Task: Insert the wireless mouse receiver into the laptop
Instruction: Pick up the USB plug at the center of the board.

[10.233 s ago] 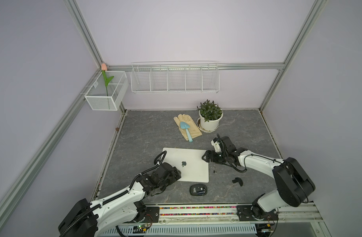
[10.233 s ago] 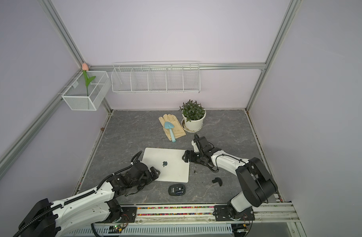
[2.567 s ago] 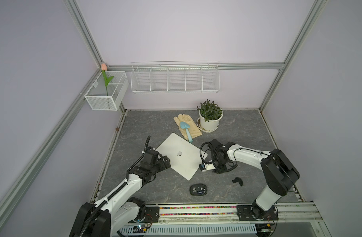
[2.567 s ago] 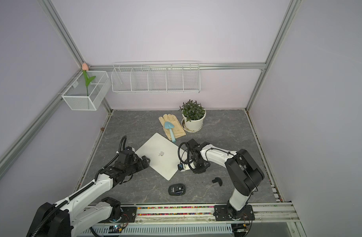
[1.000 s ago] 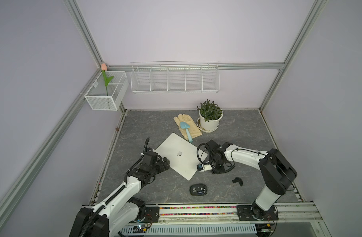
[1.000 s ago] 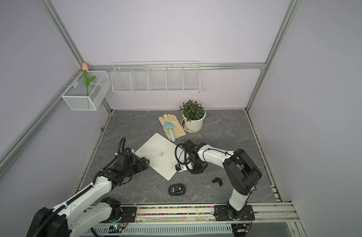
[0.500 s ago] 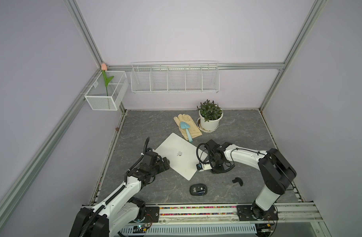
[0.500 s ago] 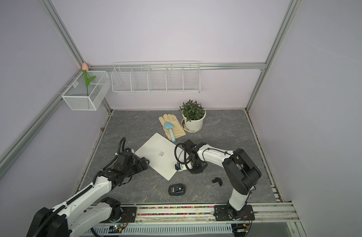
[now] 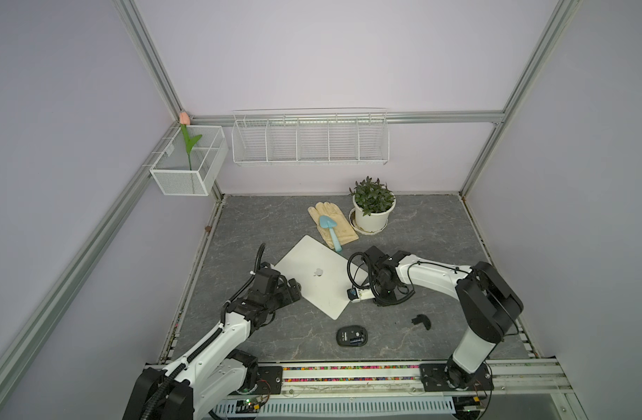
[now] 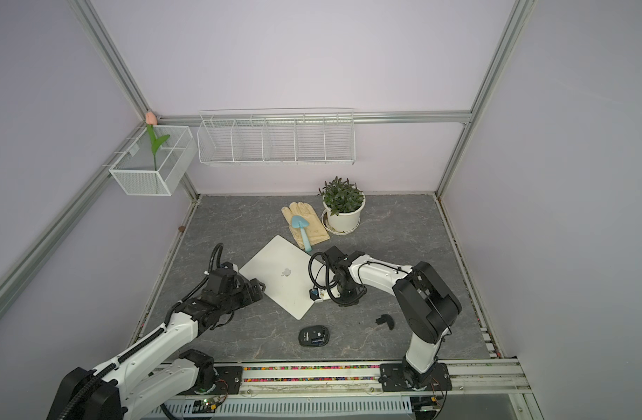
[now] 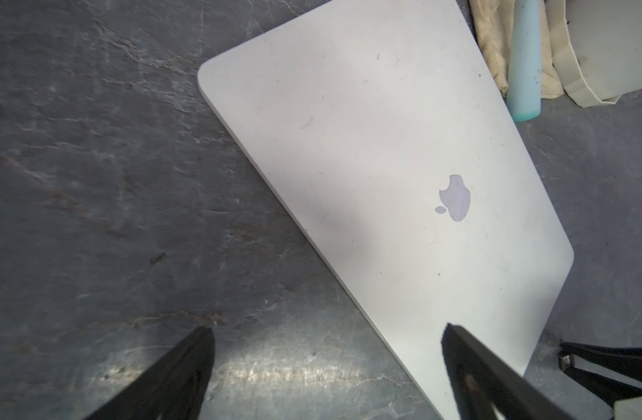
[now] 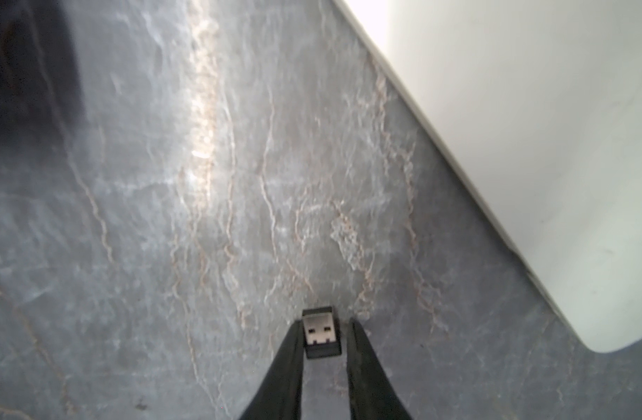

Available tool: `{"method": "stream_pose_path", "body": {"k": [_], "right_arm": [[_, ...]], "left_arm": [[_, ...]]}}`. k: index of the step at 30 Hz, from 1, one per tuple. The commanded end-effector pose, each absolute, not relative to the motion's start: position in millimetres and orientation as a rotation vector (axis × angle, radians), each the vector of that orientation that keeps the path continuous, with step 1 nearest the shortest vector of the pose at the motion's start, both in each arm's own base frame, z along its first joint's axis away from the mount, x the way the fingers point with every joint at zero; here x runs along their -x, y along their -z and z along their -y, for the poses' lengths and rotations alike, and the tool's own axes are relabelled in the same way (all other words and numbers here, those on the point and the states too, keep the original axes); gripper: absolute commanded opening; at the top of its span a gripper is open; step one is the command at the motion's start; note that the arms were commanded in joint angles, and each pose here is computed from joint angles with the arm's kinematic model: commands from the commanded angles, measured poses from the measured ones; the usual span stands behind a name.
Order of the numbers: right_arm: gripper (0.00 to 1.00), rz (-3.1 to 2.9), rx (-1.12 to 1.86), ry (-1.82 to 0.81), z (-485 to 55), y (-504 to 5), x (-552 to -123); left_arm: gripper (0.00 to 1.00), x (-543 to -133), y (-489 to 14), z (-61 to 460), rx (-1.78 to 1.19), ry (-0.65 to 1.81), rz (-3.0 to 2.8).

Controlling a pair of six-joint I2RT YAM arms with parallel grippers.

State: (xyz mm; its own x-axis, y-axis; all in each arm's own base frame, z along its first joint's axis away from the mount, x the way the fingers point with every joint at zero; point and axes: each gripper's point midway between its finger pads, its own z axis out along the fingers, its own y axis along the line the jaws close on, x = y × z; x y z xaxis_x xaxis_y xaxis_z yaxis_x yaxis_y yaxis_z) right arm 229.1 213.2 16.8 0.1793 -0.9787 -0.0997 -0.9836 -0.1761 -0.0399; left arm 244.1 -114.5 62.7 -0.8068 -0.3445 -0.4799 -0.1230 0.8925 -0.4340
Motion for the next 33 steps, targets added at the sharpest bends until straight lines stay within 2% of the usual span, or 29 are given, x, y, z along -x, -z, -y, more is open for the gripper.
{"method": "stream_pose_path", "body": {"k": [1,13,26,33], "right_arm": [[0.28,-2.021,2.343,-0.118,-202,-7,-214],[0.34,-2.036,2.323,-0.116,-198,-7,-212],[0.16,-2.04,2.332,-0.152,-197,-9,-205],[0.14,-2.173,2.121,-0.114,-207,-21,-219]], "left_arm": [[0.99,-242,-60,111,0.339,0.511,-2.492],[0.99,-241,-61,112,0.341,0.516,-2.493],[0.99,-243,-63,113,0.344,0.522,-2.49],[0.99,-245,-69,113,0.348,0.525,-2.483]]}}
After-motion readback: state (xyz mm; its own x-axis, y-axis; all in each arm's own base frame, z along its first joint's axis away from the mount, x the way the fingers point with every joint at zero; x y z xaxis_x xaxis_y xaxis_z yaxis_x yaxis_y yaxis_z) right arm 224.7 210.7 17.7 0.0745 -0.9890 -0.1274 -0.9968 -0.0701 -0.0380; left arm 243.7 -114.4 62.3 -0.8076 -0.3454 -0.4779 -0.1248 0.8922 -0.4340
